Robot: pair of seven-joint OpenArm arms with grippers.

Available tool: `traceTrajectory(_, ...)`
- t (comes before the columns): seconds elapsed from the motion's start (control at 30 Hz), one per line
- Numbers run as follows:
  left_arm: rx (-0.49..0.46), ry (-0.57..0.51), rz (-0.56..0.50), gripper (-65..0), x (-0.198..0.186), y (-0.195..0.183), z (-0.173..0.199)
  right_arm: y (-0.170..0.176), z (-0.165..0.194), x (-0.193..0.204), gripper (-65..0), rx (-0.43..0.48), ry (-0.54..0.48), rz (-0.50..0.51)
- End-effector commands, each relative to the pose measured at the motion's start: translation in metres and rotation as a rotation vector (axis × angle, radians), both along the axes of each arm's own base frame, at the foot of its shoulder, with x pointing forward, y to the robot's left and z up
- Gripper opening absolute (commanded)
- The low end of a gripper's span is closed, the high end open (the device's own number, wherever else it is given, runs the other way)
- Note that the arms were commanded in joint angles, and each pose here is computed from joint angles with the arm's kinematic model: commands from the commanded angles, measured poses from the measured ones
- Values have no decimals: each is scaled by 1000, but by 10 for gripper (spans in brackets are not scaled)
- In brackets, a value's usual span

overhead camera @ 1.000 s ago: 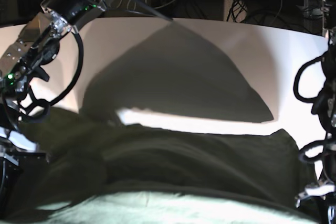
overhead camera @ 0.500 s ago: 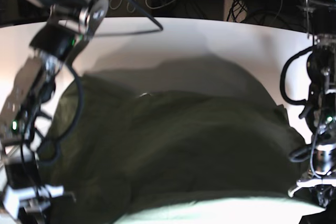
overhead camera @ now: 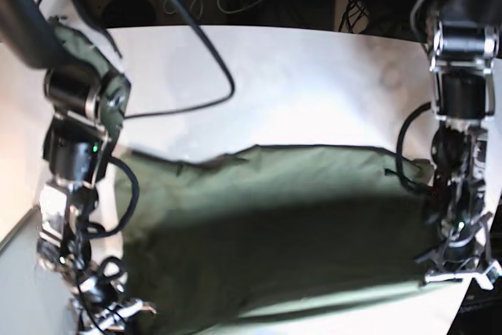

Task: Layout the t-shirt on the table in an organized manner, then fold the t-shirt properly
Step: 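Raise the shirt high with both grippers to shake it out, then lower the hanging shirt onto the table with both grippers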

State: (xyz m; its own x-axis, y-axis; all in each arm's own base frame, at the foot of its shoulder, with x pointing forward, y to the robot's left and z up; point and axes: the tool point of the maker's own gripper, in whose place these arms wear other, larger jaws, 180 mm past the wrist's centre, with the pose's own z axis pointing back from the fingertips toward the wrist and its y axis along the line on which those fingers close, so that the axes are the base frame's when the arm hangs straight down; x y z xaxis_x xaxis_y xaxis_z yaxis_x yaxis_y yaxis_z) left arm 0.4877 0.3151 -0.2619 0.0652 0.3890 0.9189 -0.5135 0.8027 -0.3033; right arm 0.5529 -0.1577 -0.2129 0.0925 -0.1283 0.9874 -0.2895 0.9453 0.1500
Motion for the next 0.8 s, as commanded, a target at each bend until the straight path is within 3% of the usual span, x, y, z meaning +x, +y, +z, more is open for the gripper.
traceTrajectory(0.0,27,-68,12,-649,12,6,28,-6,37,11,-650,12,-91,-2)
traceTrajectory(0.1,-1,-35,38,-629,24,13,22,-1,21,21,-650,-27,-16,41)
traceTrajectory(0.17,-39,-6,48,-554,34,9,15,5,10,28,-623,-43,40,70)
traceTrajectory(0.27,-61,28,60,-360,40,10,6,0,0,32,-476,-51,91,77)
traceTrajectory(0.4,-62,27,61,-91,42,9,8,-9,5,33,-247,-50,83,62)
traceTrajectory(0.47,-63,37,61,-5,40,9,3,-13,4,32,-162,-53,86,57)
traceTrajectory(0.6,-57,97,62,0,23,9,-28,-22,-14,25,-67,-62,123,46)
traceTrajectory(0.77,-42,153,45,-22,-11,4,-66,-31,-51,3,-48,-86,170,35)
